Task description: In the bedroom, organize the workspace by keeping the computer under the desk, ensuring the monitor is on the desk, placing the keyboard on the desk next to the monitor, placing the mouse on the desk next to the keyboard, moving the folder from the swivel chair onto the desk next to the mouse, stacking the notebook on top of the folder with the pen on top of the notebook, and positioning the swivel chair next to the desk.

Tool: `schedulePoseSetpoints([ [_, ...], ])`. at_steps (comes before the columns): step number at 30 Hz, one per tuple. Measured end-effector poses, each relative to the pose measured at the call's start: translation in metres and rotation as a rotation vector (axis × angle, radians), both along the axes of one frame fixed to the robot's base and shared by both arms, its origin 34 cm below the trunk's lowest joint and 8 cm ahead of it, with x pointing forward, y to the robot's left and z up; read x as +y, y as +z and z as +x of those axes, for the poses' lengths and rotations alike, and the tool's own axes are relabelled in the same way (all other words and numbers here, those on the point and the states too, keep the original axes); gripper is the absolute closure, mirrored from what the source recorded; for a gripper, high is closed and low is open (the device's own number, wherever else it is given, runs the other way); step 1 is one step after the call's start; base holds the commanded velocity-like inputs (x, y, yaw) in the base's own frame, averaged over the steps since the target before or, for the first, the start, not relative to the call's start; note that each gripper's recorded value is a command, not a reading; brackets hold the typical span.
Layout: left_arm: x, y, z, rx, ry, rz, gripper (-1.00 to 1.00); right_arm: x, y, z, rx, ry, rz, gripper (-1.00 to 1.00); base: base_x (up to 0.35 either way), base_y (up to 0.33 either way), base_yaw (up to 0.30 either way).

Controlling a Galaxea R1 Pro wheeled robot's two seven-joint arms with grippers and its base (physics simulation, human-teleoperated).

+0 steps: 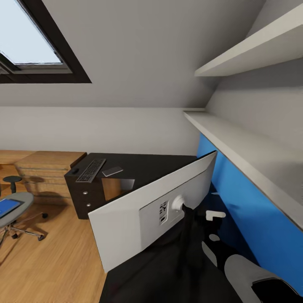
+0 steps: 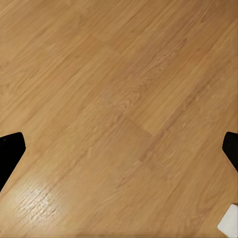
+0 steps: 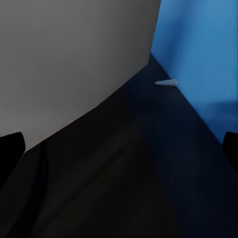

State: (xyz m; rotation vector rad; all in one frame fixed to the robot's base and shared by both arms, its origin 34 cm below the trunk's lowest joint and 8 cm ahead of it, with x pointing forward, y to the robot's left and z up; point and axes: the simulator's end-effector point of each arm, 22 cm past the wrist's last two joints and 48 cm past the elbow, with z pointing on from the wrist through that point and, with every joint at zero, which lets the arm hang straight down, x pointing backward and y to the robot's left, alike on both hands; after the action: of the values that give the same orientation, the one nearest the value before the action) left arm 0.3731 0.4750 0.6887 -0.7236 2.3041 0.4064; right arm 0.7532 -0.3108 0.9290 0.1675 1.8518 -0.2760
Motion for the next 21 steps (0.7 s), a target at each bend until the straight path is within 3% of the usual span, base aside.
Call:
schedulePoseSetpoints([
  [21,-0.0001,-0.0007,-0.0005,0.002,0.004,-0.001,-1.00,0.0000,-0.0003,0.0005,0.000,0.000,0.000,-1.00,-0.313,0.000,0.000],
])
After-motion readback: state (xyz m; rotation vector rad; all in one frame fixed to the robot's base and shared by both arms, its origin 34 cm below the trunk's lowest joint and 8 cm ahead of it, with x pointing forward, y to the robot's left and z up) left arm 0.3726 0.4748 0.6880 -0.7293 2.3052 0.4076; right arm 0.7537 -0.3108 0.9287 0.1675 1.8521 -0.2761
